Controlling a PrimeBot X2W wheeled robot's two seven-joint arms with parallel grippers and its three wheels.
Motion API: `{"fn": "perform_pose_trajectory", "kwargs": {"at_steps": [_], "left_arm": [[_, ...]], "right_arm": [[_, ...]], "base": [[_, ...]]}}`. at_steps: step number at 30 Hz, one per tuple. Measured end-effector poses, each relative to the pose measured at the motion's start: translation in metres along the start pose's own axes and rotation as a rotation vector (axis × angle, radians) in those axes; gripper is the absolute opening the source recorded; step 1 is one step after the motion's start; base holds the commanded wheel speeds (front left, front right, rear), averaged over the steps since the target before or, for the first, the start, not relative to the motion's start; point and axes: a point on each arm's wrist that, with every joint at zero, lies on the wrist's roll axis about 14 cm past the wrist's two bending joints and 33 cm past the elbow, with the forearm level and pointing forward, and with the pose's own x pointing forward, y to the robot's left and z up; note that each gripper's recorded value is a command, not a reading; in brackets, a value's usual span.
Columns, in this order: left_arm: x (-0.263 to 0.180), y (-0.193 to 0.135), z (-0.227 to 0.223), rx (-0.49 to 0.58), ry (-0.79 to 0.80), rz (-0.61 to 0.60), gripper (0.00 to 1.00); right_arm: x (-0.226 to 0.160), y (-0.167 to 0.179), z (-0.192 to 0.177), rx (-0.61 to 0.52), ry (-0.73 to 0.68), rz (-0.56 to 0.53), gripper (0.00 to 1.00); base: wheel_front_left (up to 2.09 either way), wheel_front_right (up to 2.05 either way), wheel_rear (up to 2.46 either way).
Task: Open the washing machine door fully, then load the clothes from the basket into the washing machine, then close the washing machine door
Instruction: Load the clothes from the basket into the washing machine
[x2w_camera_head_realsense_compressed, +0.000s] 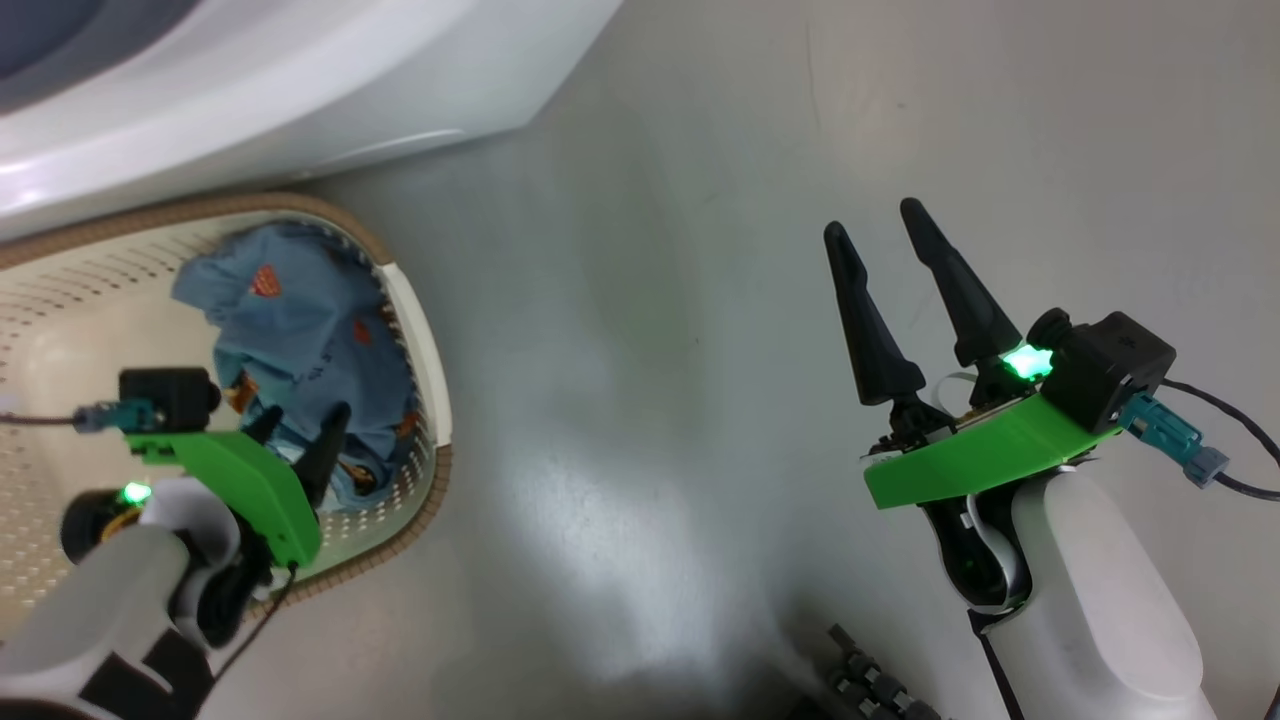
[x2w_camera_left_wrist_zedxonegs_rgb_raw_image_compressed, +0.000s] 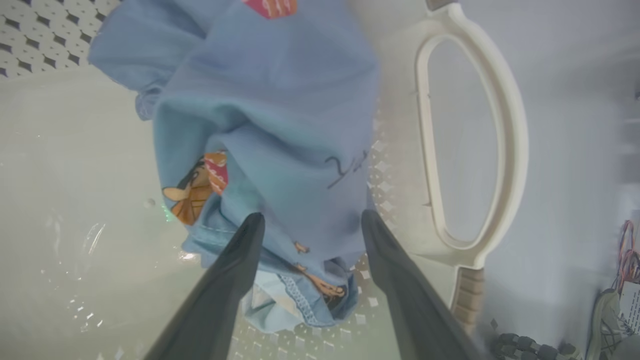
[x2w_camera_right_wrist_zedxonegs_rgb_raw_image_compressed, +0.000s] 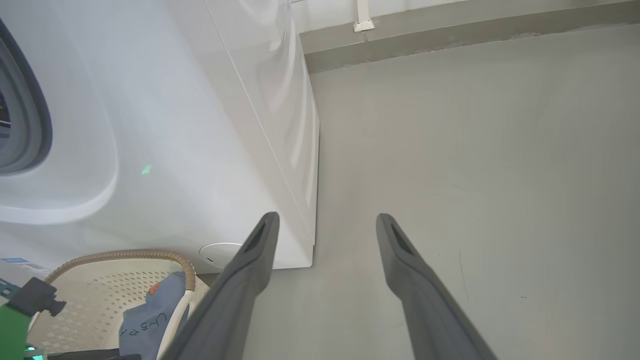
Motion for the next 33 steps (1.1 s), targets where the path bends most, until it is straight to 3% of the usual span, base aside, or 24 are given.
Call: {"fn": "perform_pose_trajectory", "kwargs": {"at_steps": [18,19,20,21,22,33], "left_arm": [[0.046,0.026,-0.009,-0.045,0.16,0.078,1.0],[0.046,0.029,-0.012,-0.039,0.182,0.091,0.96],[0.046,0.032,-0.014,-0.034,0.2,0.103,0.46],[0.046,0.032,-0.014,-0.034,0.2,0.103,0.46],[0.048,0.035,-0.013,-0.026,0.194,0.116,0.0],[0.044,0.018,0.012,0.043,0.082,0.085,0.0]], "right_arm": [[-0.002,-0.015,-0.009,-0.024,0.032,-0.033,1.0],[-0.003,-0.015,-0.008,-0.025,0.032,-0.034,1.0],[-0.003,-0.016,-0.008,-0.026,0.032,-0.035,1.0],[-0.003,-0.016,-0.008,-0.026,0.032,-0.035,1.0],[-0.004,-0.017,-0.008,-0.028,0.031,-0.038,1.0],[-0.002,-0.01,0.002,-0.016,0.004,-0.022,1.0]], "base": [[0.0,0.0,0.0],[0.0,0.0,0.0],[0.0,0.0,0.0],[0.0,0.0,0.0],[0.0,0.0,0.0],[0.0,0.0,0.0]]}}
